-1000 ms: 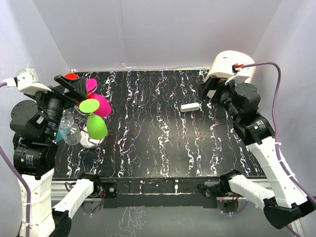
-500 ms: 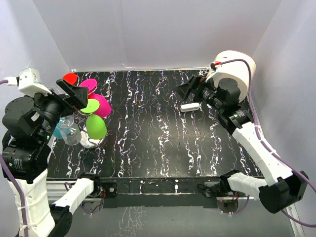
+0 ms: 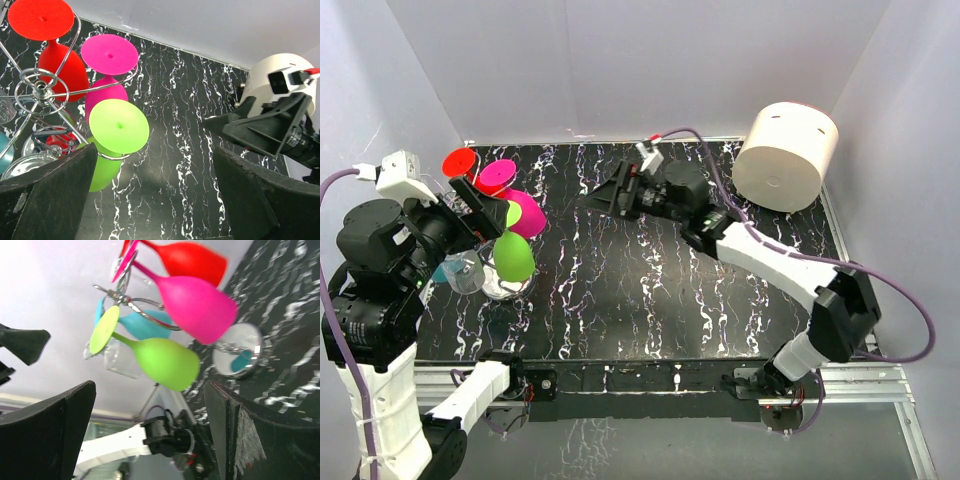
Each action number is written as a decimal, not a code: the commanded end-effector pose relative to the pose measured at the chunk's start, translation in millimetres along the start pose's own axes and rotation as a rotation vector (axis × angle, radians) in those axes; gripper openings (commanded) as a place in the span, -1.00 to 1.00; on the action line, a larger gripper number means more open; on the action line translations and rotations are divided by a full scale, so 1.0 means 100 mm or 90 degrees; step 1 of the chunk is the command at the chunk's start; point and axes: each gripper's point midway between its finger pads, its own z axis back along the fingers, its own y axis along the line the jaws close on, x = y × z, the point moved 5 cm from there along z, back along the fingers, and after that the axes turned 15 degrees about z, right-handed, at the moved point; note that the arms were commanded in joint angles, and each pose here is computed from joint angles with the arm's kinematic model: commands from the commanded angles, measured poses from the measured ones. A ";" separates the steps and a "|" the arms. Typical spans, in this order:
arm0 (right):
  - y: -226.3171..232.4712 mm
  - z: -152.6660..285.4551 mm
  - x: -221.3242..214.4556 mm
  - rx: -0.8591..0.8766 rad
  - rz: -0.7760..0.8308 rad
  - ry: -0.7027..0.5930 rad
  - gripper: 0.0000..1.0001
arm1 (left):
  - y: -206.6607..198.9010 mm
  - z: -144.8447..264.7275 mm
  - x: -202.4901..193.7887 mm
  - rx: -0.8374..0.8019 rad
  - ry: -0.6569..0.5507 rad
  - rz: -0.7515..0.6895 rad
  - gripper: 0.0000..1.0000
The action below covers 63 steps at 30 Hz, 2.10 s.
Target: Take the wine glass off the wine glass rack
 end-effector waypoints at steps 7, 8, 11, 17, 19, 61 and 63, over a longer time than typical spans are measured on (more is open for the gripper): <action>0.74 -0.58 0.22 0.161 -0.143 -0.069 0.51 | 0.04 0.05 -0.09 -0.002 0.022 -0.005 0.97; 0.75 -0.62 0.21 0.161 -0.149 -0.067 0.46 | 0.04 0.05 -0.10 -0.003 0.024 -0.004 0.97; 0.81 -0.72 0.20 0.166 -0.166 -0.070 0.34 | 0.03 0.04 -0.11 -0.009 0.027 -0.001 0.97; 0.75 -0.97 0.04 0.159 -0.193 -0.058 0.15 | 0.01 0.06 -0.10 -0.015 0.024 -0.003 0.97; 0.77 -1.02 0.01 0.164 -0.197 -0.053 0.09 | 0.01 0.07 -0.10 -0.016 0.025 -0.003 0.97; 1.02 -1.21 -0.11 0.218 -0.242 -0.038 -0.88 | 0.03 0.06 -0.16 -0.021 0.036 -0.002 0.97; 1.04 -1.21 -0.11 0.223 -0.247 -0.034 -0.94 | 0.03 0.07 -0.16 -0.023 0.035 -0.002 0.97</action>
